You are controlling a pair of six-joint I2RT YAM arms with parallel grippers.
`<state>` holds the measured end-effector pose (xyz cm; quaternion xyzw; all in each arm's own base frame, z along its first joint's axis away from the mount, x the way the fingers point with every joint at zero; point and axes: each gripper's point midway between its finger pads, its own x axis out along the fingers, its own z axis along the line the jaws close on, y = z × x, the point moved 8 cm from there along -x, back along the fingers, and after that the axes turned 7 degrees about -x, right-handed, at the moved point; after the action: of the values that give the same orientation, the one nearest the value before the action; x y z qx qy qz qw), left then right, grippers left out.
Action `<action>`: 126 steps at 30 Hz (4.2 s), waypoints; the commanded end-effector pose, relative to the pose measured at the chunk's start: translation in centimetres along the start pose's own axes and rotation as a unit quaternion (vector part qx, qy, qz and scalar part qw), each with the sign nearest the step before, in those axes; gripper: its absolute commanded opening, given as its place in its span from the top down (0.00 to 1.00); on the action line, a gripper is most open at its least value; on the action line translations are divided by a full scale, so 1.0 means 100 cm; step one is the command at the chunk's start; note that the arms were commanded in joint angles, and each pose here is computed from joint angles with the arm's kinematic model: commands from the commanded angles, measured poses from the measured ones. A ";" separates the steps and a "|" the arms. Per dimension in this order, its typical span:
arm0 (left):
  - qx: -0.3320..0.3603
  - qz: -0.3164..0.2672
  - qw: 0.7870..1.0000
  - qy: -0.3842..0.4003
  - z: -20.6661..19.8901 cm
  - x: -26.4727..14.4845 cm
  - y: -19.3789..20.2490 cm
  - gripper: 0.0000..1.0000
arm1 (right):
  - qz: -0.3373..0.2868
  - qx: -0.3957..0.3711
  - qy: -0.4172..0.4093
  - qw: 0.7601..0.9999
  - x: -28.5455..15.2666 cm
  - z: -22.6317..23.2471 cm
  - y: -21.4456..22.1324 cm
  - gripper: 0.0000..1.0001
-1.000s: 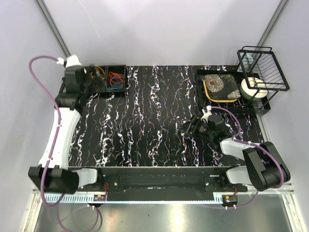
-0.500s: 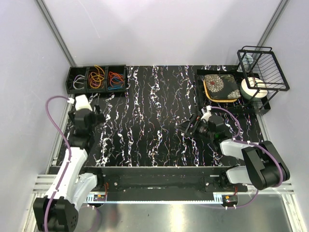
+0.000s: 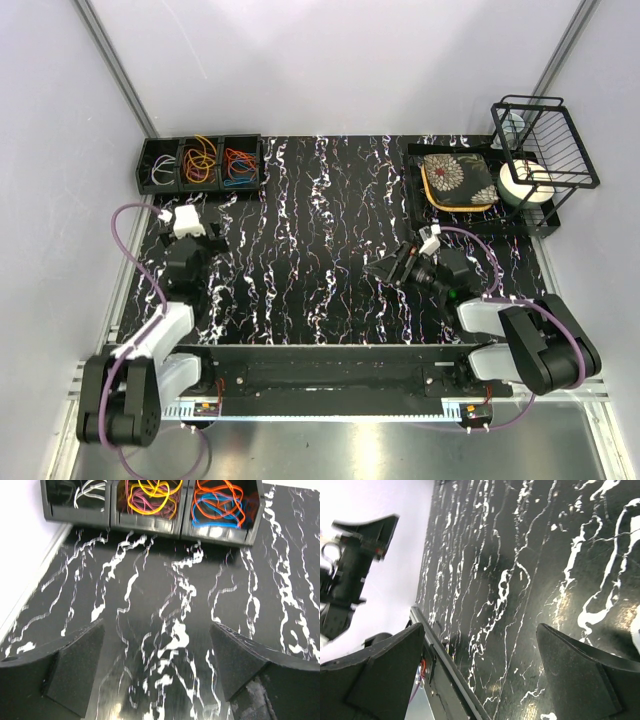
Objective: Untangle the cables
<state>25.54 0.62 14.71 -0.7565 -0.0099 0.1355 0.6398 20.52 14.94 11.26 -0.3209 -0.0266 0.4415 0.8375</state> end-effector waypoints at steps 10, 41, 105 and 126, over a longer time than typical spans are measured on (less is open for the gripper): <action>0.012 -0.013 0.999 0.038 -0.009 0.052 0.005 0.13 | -0.061 -0.073 -0.099 0.991 -0.011 0.023 -0.008 0.00; 0.019 -0.066 0.995 0.074 -0.012 0.039 0.014 0.01 | -0.060 -0.044 -0.062 0.995 -0.008 0.016 -0.008 0.00; 0.019 -0.066 0.995 0.074 -0.013 0.040 0.014 0.01 | -0.038 -0.015 -0.037 0.998 0.000 0.010 -0.009 0.00; 0.019 -0.066 0.995 0.074 -0.013 0.040 0.014 0.01 | -0.031 -0.006 -0.032 0.999 0.002 0.009 -0.009 0.00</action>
<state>29.01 -0.07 11.61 -0.7521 0.0127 0.0668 0.6555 20.03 14.90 11.27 -0.3085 -0.0439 0.4360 0.8443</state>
